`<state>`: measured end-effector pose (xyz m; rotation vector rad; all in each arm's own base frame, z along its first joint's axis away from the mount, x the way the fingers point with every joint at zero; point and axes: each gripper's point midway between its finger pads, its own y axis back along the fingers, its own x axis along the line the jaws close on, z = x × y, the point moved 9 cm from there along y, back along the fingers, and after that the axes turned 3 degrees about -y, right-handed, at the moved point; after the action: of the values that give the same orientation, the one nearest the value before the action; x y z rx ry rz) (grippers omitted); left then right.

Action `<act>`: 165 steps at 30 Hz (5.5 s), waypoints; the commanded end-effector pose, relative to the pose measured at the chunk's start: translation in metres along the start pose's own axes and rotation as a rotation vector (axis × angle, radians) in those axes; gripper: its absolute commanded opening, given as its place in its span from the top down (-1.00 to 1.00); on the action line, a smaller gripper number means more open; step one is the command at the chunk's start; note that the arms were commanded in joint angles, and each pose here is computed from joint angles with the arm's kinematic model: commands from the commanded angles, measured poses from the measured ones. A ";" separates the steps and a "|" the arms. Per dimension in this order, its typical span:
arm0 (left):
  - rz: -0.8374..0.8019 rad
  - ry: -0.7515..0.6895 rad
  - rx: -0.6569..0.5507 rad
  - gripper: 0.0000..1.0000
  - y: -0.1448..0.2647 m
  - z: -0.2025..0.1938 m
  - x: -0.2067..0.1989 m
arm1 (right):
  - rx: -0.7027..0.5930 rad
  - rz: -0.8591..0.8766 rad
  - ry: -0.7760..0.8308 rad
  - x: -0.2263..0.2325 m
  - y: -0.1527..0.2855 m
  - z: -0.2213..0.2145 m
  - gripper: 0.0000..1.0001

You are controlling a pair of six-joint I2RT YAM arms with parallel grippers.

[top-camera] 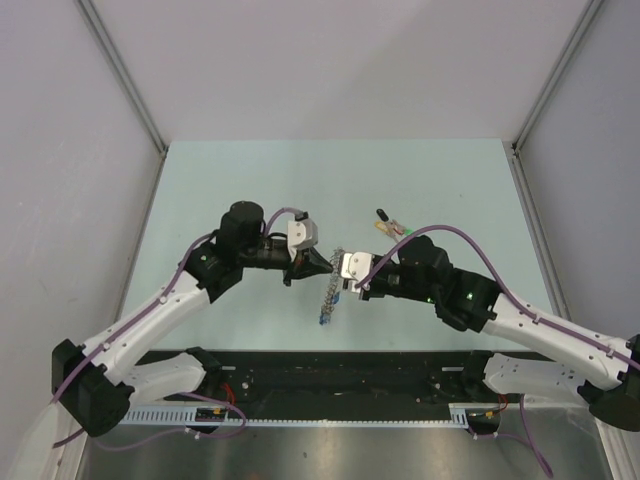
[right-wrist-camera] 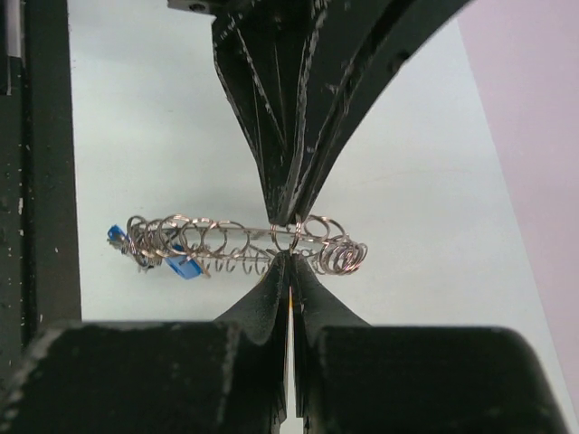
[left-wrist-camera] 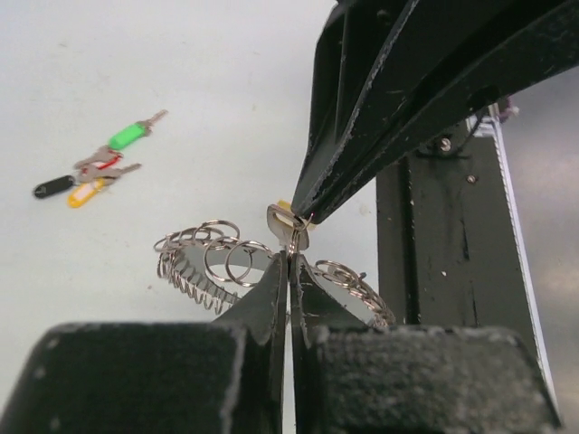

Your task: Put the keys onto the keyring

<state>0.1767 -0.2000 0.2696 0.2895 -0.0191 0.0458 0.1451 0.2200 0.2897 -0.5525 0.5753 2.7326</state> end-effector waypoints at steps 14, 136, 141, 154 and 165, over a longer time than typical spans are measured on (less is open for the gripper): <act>0.260 0.062 -0.265 1.00 0.014 0.033 0.005 | -0.083 -0.049 -0.072 -0.009 -0.004 0.019 1.00; 0.094 -0.260 -0.085 0.99 0.027 -0.002 0.001 | -0.278 0.145 -1.061 -0.050 -0.043 -0.031 0.11; 0.090 -0.265 -0.090 0.99 0.027 -0.001 0.001 | -0.254 0.135 -1.122 -0.050 -0.050 -0.038 0.19; 0.088 -0.268 -0.098 0.99 0.028 0.000 0.000 | -0.270 0.218 -1.198 -0.049 -0.062 -0.040 0.38; 0.082 -0.265 -0.104 0.99 0.028 0.001 -0.001 | -0.266 0.263 -1.238 -0.047 -0.067 -0.042 0.46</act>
<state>0.1745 -0.1715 0.2581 0.2592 -0.2101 0.1206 0.2187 0.2457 0.2320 1.2307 0.0244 2.6255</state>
